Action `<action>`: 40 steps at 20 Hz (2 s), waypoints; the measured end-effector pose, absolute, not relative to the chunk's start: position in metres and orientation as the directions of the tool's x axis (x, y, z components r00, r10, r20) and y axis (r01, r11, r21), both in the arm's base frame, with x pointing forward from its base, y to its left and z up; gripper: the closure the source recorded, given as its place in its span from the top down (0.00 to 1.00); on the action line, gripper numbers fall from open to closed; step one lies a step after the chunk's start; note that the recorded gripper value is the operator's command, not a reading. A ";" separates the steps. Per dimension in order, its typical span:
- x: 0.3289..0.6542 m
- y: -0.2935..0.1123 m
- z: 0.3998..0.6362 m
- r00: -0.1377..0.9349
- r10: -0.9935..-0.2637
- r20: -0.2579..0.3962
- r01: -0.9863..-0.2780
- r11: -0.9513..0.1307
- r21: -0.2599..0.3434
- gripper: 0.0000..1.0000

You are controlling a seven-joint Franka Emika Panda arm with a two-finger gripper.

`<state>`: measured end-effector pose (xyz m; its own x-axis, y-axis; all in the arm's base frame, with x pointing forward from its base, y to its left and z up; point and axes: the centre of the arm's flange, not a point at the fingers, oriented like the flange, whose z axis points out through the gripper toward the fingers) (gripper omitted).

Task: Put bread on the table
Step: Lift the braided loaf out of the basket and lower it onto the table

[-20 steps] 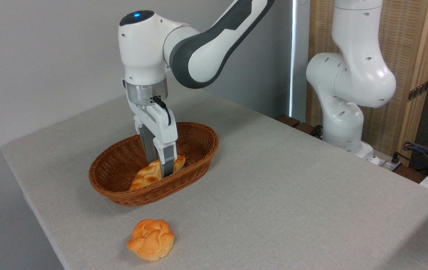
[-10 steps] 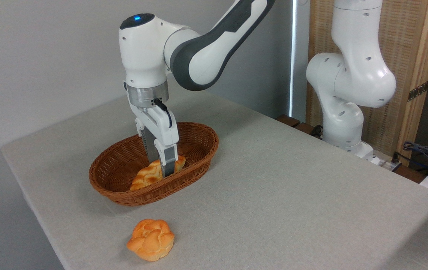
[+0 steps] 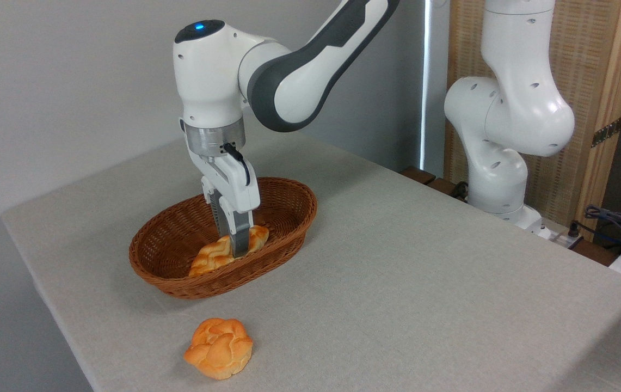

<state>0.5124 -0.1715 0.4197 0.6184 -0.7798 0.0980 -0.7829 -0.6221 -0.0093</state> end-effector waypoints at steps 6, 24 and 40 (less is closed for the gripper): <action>0.519 -0.180 0.468 0.628 -0.774 0.083 -0.778 -0.626 0.051 0.35; 0.500 0.016 0.553 0.624 -0.779 -0.061 -0.773 -0.627 0.101 0.41; 0.512 0.011 0.448 0.586 -0.804 -0.101 -0.801 -0.593 0.081 1.00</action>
<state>0.5116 0.0106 0.4479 0.5857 -0.8042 -0.1012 -0.8008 -0.5935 0.0812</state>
